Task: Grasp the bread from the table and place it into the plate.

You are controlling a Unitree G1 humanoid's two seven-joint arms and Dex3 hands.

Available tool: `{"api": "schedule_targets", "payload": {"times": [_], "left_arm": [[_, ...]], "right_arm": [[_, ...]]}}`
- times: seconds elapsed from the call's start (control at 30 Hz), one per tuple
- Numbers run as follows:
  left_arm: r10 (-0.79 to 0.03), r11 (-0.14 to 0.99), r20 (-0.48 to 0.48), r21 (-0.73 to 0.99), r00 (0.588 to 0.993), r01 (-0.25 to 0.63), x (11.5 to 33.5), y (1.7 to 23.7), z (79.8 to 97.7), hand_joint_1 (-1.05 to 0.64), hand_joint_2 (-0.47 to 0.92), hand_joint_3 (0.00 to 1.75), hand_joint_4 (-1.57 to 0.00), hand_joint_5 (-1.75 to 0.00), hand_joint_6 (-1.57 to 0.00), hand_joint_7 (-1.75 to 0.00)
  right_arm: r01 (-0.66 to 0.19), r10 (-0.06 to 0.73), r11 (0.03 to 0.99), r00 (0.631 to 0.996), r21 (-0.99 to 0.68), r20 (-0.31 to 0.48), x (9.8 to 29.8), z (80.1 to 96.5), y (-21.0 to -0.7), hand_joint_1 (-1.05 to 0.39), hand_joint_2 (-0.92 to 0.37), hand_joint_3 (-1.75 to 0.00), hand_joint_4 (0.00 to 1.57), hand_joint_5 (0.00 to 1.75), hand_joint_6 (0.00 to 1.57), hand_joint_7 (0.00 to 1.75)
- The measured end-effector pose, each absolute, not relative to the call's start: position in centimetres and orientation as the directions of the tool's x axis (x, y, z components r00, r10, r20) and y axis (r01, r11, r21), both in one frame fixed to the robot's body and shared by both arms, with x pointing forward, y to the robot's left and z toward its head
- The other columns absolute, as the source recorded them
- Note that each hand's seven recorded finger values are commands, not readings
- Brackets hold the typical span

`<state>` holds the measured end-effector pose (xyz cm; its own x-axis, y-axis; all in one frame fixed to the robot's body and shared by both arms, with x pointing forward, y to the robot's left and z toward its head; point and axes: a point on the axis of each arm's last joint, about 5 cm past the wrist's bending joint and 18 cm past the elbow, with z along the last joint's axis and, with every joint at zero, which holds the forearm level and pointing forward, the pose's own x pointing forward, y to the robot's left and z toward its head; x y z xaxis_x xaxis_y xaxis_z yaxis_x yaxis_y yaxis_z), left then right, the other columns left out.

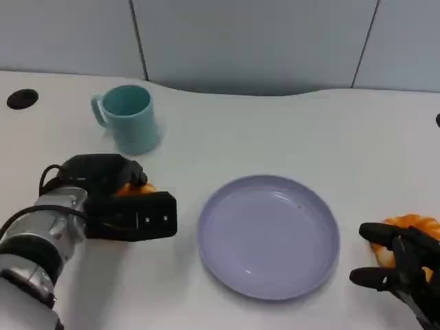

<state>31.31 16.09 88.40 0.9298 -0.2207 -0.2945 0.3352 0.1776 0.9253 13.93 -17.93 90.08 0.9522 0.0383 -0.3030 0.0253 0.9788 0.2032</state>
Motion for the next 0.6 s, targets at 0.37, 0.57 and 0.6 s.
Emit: {"api": "schedule_targets", "payload": {"times": [0.37, 0.57, 0.6], "left_arm": [[-0.290, 0.455, -0.184, 0.837, 0.939, 0.305, 31.2, 16.5, 89.1, -0.10, 0.87, 0.07, -0.70, -1.75, -0.54, -1.75], [-0.394, 0.543, -0.124, 0.768, 0.911, 0.340, 31.7, 17.7, 91.3, -0.09, 0.86, 0.06, -0.70, -1.75, -0.54, -1.75], [-0.407, 0.549, -0.113, 0.762, 0.906, 0.342, 31.9, 17.7, 91.7, -0.09, 0.86, 0.06, -0.71, -1.75, -0.54, -1.75]], "right_arm": [[0.026, 0.040, 0.978, 0.950, 0.209, -0.309, 14.1, 89.9, -17.9, -0.33, -0.92, -0.41, 0.51, 1.04, 0.52, 0.73], [0.027, 0.039, 0.977, 0.951, 0.209, -0.305, 14.4, 89.9, -17.7, -0.33, -0.92, -0.41, 0.51, 1.03, 0.52, 0.73], [0.027, 0.040, 0.977, 0.952, 0.210, -0.305, 14.4, 89.9, -17.7, -0.33, -0.92, -0.41, 0.52, 1.03, 0.52, 0.73]]}}
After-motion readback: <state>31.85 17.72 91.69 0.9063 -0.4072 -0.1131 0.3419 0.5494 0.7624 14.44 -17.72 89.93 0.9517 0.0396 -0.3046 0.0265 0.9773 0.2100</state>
